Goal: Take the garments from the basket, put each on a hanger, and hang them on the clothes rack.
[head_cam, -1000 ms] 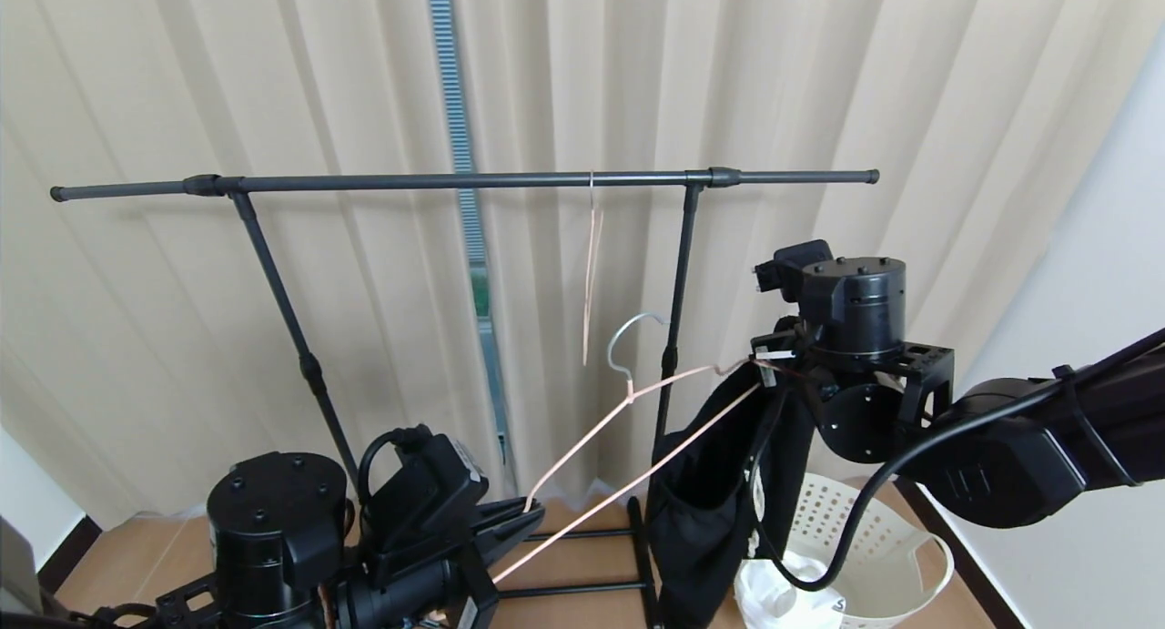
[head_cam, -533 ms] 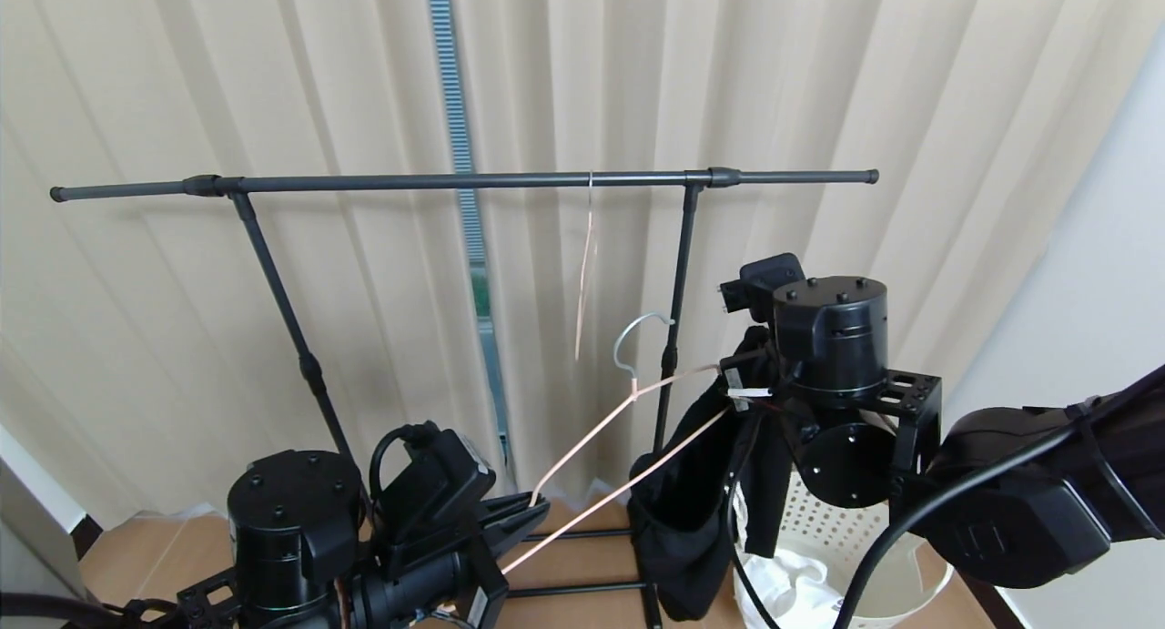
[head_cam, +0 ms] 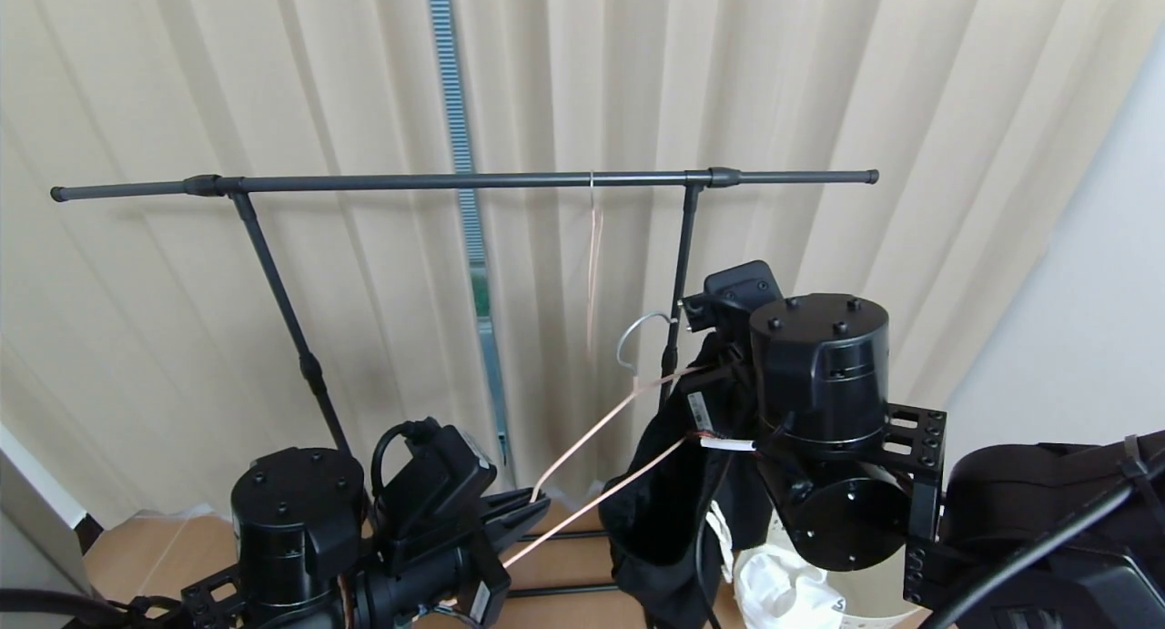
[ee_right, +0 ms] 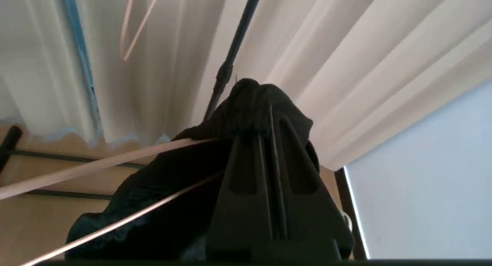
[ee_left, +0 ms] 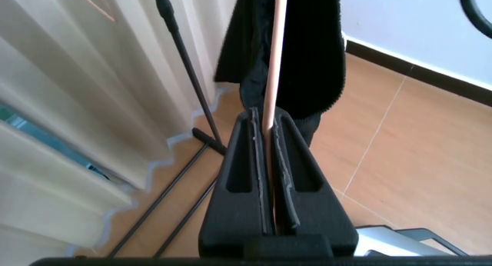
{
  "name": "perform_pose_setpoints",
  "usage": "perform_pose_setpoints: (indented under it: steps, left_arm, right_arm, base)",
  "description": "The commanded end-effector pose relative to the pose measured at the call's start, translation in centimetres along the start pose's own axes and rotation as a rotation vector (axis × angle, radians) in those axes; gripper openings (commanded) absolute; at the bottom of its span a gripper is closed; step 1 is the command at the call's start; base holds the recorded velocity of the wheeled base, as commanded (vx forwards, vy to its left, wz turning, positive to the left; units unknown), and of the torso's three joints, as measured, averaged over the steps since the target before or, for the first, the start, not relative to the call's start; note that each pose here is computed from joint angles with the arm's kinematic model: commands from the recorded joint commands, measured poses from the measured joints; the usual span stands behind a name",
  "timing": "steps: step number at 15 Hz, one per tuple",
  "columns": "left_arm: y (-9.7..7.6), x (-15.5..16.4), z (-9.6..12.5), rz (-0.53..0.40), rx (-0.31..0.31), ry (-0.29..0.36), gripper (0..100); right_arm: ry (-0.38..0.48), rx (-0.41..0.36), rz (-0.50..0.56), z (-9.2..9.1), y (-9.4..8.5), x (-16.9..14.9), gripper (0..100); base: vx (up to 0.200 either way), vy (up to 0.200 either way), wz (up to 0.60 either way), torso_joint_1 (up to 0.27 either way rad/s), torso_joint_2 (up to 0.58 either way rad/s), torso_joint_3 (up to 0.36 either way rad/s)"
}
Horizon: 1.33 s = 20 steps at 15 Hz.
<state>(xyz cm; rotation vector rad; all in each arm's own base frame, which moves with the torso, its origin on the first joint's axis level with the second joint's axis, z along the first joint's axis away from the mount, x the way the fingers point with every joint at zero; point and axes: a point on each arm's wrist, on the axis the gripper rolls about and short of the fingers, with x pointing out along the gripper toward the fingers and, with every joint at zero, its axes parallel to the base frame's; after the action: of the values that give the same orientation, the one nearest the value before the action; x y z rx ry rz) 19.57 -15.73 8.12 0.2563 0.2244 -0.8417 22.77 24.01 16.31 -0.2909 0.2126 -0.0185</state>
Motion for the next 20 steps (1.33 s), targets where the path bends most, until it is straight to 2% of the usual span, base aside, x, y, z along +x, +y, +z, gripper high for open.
perform_pose_setpoints:
  steps: [1,6,15,17,20]
  left_arm:
    - [0.0,0.2,-0.1,0.0,-0.001,0.003,0]
    - [0.1,0.4,0.0,0.002,-0.004,0.0,0]
    - [0.2,0.3,0.3,0.027,-0.016,-0.045,0]
    - [0.2,0.2,0.5,0.032,-0.013,-0.067,0]
    - [0.2,0.0,0.5,0.031,-0.013,-0.066,0]
  right_arm:
    - [-0.019,0.013,0.031,0.4,0.5,-1.0,0]
    - [-0.052,0.052,0.123,0.9,2.2,-3.6,0]
    - [-0.071,0.075,0.138,1.5,1.8,-4.3,0]
    - [-0.098,0.108,0.136,1.8,1.8,-4.3,0]
    - [-0.104,0.117,0.13,2.0,1.7,-4.1,0]
  base:
    - [0.0,0.0,0.0,0.0,0.0,0.0]
    - [0.0,0.0,0.0,0.0,0.0,0.0]
    - [0.0,0.0,0.0,0.0,0.0,0.0]
    - [0.0,0.0,0.0,0.0,0.0,0.0]
    - [0.0,0.0,0.0,0.0,0.0,0.0]
